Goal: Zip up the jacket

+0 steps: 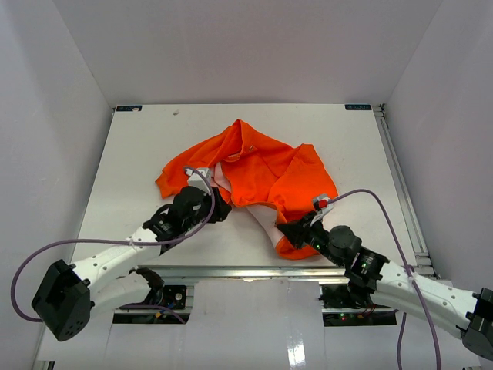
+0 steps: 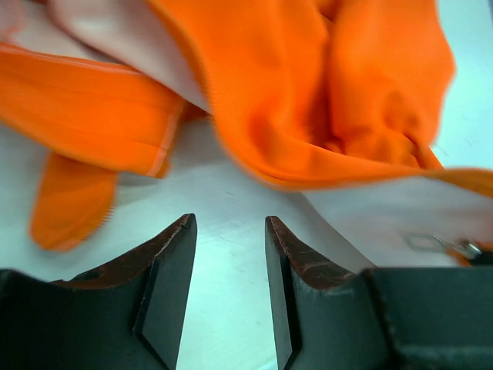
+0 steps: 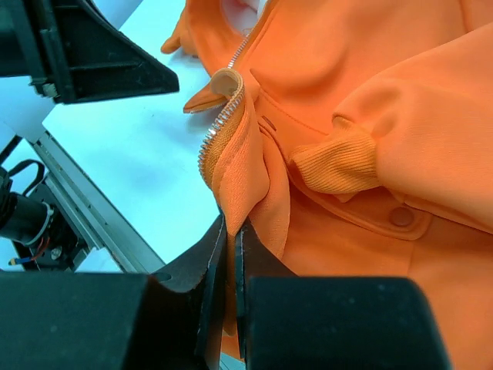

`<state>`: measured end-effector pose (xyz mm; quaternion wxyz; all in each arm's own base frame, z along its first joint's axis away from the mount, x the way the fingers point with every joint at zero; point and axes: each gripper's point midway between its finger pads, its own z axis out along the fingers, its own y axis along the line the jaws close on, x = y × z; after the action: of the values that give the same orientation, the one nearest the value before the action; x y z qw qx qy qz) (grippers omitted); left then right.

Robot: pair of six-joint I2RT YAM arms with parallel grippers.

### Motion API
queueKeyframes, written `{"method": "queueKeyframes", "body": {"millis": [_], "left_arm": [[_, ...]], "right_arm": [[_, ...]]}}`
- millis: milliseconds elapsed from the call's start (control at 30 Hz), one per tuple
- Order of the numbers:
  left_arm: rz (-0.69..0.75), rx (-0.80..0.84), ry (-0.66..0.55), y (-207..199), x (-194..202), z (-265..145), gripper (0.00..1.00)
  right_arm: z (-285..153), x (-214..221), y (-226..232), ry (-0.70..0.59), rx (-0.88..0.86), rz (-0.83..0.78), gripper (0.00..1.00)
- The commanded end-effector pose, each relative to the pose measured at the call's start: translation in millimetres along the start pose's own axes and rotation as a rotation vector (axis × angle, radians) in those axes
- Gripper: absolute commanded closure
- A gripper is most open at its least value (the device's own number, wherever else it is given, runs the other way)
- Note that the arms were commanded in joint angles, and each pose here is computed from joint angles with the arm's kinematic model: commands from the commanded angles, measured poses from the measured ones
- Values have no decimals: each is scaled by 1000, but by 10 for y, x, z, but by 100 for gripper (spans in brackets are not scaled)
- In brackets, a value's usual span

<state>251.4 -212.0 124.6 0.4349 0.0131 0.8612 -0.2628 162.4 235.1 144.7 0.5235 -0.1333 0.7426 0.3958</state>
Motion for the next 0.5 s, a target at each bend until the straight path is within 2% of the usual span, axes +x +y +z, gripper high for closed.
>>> {"method": "queueKeyframes", "body": {"millis": [0, 133, 300, 467], "left_arm": [[-45, -116, -14, 338, -125, 149, 48], [-27, -201, 12, 518, -138, 381, 49], [-27, -290, -36, 668, -386, 440, 48], [-43, -286, -23, 779, -419, 501, 44]], "right_arm": [[-46, -255, -9, -74, 39, 12, 92], [-62, -233, -33, -73, 43, 8, 92], [-85, -242, -23, -77, 34, 2, 92], [-99, -230, -31, -81, 31, 3, 92]]}}
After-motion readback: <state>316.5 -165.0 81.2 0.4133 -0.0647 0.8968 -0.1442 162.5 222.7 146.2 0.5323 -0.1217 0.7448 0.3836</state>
